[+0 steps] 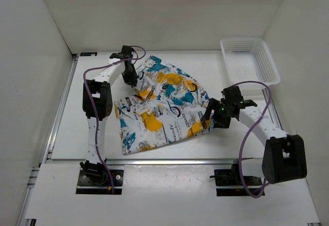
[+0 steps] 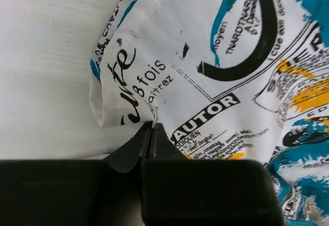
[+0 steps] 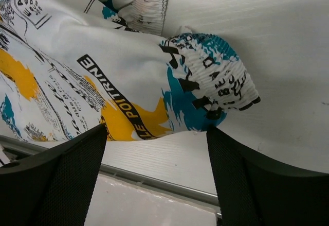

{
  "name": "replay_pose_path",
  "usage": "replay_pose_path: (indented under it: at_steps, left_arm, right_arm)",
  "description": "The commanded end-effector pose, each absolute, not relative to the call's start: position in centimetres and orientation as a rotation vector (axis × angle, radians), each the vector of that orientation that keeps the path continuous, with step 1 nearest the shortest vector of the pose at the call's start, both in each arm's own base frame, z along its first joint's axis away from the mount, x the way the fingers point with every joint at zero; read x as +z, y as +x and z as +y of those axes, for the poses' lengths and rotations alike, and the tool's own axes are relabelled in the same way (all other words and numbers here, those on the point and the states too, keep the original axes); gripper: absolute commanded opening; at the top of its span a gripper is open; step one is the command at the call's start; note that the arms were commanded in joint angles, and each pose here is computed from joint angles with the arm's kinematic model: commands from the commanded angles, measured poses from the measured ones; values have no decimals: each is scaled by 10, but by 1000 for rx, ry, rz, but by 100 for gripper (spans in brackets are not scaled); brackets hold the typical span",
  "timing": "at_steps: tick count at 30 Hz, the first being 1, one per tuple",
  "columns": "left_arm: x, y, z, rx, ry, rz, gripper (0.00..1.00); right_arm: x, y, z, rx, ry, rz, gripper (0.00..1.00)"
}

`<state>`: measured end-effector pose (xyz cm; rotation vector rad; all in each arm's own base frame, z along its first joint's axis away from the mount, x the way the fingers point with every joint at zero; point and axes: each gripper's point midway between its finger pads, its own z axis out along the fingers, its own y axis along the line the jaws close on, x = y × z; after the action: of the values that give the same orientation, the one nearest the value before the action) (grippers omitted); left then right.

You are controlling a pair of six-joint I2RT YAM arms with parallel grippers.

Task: Fold and stack the shorts
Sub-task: Flatten the shorts out

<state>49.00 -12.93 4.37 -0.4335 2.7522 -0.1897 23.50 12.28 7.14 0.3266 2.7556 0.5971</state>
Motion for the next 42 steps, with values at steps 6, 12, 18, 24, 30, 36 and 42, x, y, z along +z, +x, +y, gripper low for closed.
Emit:
replay_pose_path:
  at_steps: [6, 12, 18, 24, 30, 36, 42]
  left_arm:
    - [68, 506, -132, -218, -414, 2697, 10]
    - [99, 513, -120, -154, -426, 2614, 10]
    - [166, 523, -114, -165, -466, 2454, 10]
    - [205, 548, -122, -242, -483, 2341, 10]
    - [177, 596, -125, -315, -498, 2321, 10]
    - [169, 615, -120, -385, -497, 2296, 49]
    - [211, 568, -83, -232, -495, 2293, 82]
  right_arm:
    - [59, 257, 142, 675, 321, 2736, 52]
    - [74, 267, 140, 574, 300, 2720, 0]
    - [107, 254, 128, 505, 218, 2666, 0]
    - [130, 258, 131, 515, 131, 2620, 0]
    - [128, 286, 159, 610, 60, 2640, 14]
    - [133, 305, 165, 560, 35, 2638, 80]
    - [139, 303, 156, 507, 23, 2621, 83]
